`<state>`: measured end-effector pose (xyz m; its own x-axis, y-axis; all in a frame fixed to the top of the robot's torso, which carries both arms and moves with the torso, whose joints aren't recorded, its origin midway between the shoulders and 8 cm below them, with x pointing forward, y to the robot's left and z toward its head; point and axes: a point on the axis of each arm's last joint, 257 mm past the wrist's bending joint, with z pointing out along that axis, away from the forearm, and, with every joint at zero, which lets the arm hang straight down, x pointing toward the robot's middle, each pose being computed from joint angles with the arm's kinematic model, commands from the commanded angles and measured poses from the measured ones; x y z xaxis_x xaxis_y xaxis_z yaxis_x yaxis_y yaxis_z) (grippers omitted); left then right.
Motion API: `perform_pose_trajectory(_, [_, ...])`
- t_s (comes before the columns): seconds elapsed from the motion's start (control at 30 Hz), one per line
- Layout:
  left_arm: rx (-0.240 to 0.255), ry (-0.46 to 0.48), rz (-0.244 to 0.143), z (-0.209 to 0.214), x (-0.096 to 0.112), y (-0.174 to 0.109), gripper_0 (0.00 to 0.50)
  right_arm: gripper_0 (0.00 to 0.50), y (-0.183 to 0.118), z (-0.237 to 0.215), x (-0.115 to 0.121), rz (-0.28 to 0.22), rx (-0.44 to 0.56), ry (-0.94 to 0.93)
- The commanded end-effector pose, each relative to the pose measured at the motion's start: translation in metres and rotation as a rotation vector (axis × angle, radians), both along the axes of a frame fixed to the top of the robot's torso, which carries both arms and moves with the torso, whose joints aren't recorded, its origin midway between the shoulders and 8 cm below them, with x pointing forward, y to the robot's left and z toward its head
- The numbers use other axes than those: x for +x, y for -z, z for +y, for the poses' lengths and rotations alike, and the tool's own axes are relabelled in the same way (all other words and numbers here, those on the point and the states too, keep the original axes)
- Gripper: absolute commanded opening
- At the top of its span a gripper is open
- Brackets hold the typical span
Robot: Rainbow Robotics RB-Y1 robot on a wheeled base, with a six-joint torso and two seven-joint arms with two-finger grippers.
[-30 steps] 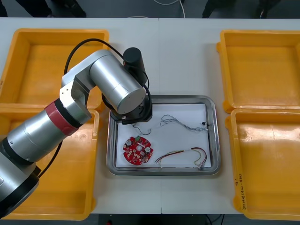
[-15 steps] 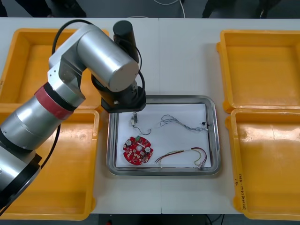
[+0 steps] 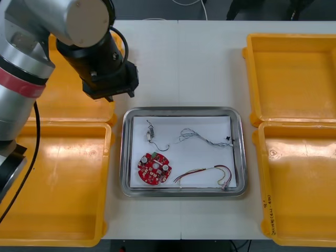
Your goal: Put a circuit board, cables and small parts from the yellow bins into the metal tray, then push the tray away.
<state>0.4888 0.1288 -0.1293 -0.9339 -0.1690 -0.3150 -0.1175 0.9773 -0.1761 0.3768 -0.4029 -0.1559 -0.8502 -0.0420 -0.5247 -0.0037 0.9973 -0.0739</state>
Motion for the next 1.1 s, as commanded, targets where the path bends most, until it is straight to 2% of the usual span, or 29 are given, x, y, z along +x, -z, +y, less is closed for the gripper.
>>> perform_pose_trajectory(0.03, [0.021,0.083,-0.109,0.031,0.013,-0.059,0.5,0.5,-0.029,0.014,0.002,-0.042,-0.014,-0.048])
perform_pose_trajectory(0.2, [0.055,0.133,-0.136,0.06,0.014,-0.076,0.5,0.5,-0.036,0.037,0.001,-0.045,-0.01,-0.145])
perform_pose_trajectory(0.43, [0.044,0.157,-0.149,0.096,0.005,-0.091,0.5,0.5,-0.042,0.085,0.003,-0.047,-0.067,-0.319])
perform_pose_trajectory(0.63, [0.097,0.2,-0.17,0.127,-0.005,-0.091,0.5,0.5,-0.042,0.132,0.001,-0.057,-0.1,-0.471])
perform_pose_trajectory(0.83, [0.111,0.208,-0.189,0.151,-0.014,-0.09,0.5,0.5,-0.04,0.18,-0.003,-0.06,-0.122,-0.635])
perform_pose_trajectory(1.1, [0.143,0.2,-0.181,0.178,-0.04,-0.068,0.5,0.5,-0.028,0.234,-0.012,-0.065,-0.146,-0.809])
